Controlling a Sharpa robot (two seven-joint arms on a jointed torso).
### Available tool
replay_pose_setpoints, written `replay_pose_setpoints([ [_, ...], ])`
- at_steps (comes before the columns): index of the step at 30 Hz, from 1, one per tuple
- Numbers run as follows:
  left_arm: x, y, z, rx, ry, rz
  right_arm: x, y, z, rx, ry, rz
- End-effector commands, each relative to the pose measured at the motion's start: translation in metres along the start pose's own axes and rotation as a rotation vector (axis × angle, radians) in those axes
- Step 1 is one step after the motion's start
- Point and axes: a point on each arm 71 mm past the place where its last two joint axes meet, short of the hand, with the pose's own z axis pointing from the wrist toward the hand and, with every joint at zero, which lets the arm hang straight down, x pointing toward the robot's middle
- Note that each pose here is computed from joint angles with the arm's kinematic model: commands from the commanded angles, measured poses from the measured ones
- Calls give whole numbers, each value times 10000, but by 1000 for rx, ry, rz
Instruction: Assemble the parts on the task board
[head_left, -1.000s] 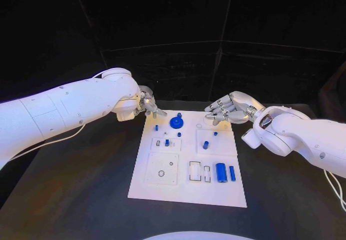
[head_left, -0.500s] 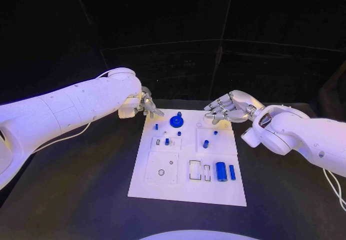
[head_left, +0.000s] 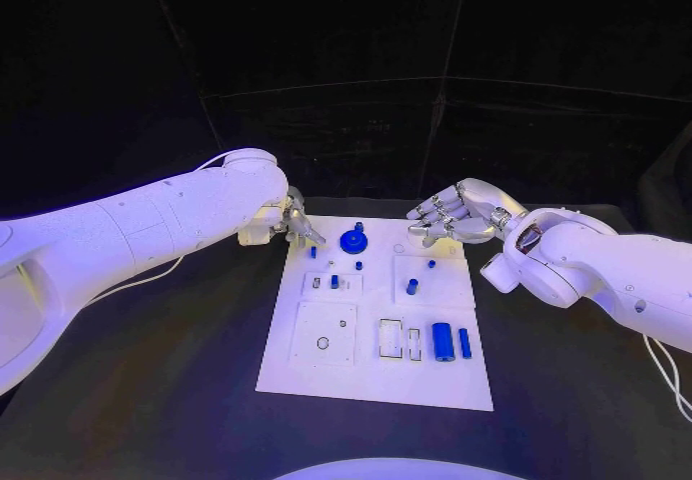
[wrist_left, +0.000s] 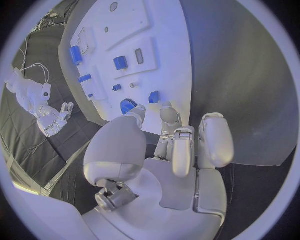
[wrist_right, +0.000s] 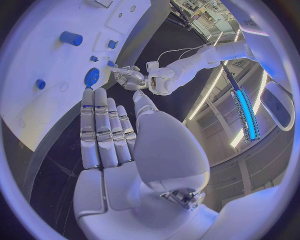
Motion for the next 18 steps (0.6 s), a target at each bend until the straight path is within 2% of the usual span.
replay_pose_setpoints([
  [1,11,-19,5,13,13,23,2,19,6,-12,5,0],
  [18,35,-94,27,48,10,21,13,25,18,-14,8,0],
])
